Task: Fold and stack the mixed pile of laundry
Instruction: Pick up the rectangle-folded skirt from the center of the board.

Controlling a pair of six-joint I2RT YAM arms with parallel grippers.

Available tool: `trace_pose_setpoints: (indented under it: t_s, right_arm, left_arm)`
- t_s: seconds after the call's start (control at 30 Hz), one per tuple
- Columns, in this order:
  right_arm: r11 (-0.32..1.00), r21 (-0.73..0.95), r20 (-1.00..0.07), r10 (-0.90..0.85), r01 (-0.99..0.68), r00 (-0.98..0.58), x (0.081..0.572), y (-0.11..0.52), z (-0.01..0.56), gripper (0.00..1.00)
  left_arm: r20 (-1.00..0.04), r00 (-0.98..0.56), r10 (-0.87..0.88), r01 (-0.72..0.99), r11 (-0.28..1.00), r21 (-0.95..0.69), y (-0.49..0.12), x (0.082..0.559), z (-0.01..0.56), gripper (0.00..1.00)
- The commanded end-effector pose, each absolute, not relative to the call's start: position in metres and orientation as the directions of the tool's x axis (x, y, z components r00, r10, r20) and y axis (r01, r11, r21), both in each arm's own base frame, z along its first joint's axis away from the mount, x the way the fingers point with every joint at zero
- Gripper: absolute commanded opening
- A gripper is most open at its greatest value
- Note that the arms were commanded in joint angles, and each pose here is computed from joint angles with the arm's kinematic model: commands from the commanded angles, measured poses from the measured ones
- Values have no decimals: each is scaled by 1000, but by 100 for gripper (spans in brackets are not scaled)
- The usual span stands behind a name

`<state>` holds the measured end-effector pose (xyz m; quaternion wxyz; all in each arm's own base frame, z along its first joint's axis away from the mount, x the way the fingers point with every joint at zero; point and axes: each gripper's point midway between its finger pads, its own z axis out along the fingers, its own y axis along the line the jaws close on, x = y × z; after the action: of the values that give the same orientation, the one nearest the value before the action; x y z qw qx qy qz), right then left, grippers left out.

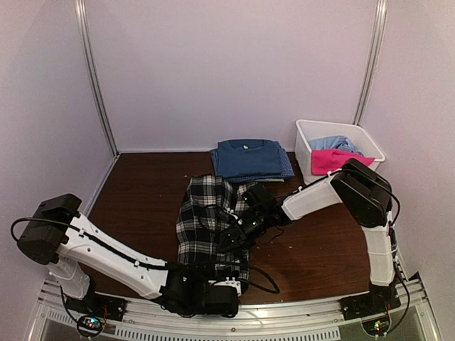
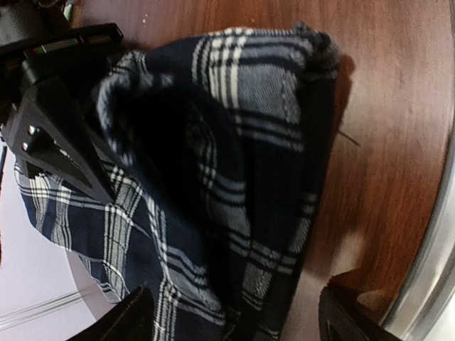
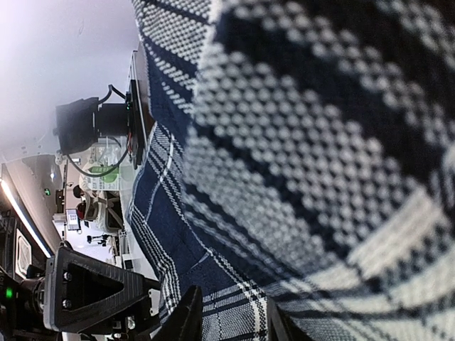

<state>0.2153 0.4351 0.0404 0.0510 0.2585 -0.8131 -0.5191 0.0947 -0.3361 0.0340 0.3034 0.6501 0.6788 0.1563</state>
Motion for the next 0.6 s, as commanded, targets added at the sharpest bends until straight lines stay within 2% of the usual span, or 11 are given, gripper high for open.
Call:
trace_pose_setpoints:
  t_s: [0.0,0.13,0.27,0.47,0.5,0.57]
  right_arm:
    - [381,854,-131,-499,-353,-857,207,422,5,32]
    - [380,857,-111,-522,-347,-846,197,415,-5,31]
    - [367,863,-106,-539,-346,-835,187,411,-10,29]
    - [331,874,-116,-568,-355,-815,175,416,-4,26]
    - [329,876,-115,-569,-354,-814,174,417,-3,25]
    - [320,878,-123,-568,-357,-813,175,419,2,25]
  left_arm:
    - [-186,41,982,749,93,656,-346,103,21,82]
    - [-161,3,987,687,115,718,-337,116,23,79]
    - [-161,-65,985,627,166,762,-321,137,38,69]
    - [-186,-53,981,632,177,754,-321,147,53,41]
    - [-190,-40,981,646,171,744,-324,145,55,33]
    - [-203,-14,979,682,158,714,-328,140,57,21]
